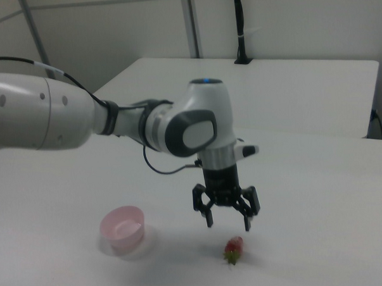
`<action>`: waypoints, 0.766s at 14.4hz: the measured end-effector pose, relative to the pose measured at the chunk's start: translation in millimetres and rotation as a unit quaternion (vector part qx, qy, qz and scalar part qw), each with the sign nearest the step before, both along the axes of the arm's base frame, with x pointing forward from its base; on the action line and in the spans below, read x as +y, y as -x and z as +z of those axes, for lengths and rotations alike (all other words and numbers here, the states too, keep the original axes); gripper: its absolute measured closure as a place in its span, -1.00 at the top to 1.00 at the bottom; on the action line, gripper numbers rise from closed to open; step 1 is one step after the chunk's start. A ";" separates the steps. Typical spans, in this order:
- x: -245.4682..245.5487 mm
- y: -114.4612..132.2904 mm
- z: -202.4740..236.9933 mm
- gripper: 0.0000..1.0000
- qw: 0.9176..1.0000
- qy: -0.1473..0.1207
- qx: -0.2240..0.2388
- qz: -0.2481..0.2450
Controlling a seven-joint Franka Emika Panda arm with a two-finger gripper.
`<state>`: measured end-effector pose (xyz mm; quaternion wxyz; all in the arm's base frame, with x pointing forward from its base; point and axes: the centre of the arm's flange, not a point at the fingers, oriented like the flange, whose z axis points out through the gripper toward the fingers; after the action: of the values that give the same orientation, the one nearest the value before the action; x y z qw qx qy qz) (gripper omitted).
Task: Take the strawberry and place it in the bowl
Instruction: 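Close the gripper on the red strawberry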
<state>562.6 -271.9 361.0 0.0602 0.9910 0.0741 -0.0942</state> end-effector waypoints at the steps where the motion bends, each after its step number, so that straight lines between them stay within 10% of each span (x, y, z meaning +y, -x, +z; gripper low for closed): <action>1: -4.7 5.4 -9.4 0.99 1.000 0.003 0.004 0.006; 11: -13.4 12.0 -69.8 0.52 0.999 0.026 0.009 0.031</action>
<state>550.5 -285.4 291.2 0.0883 0.9854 0.1027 -0.1030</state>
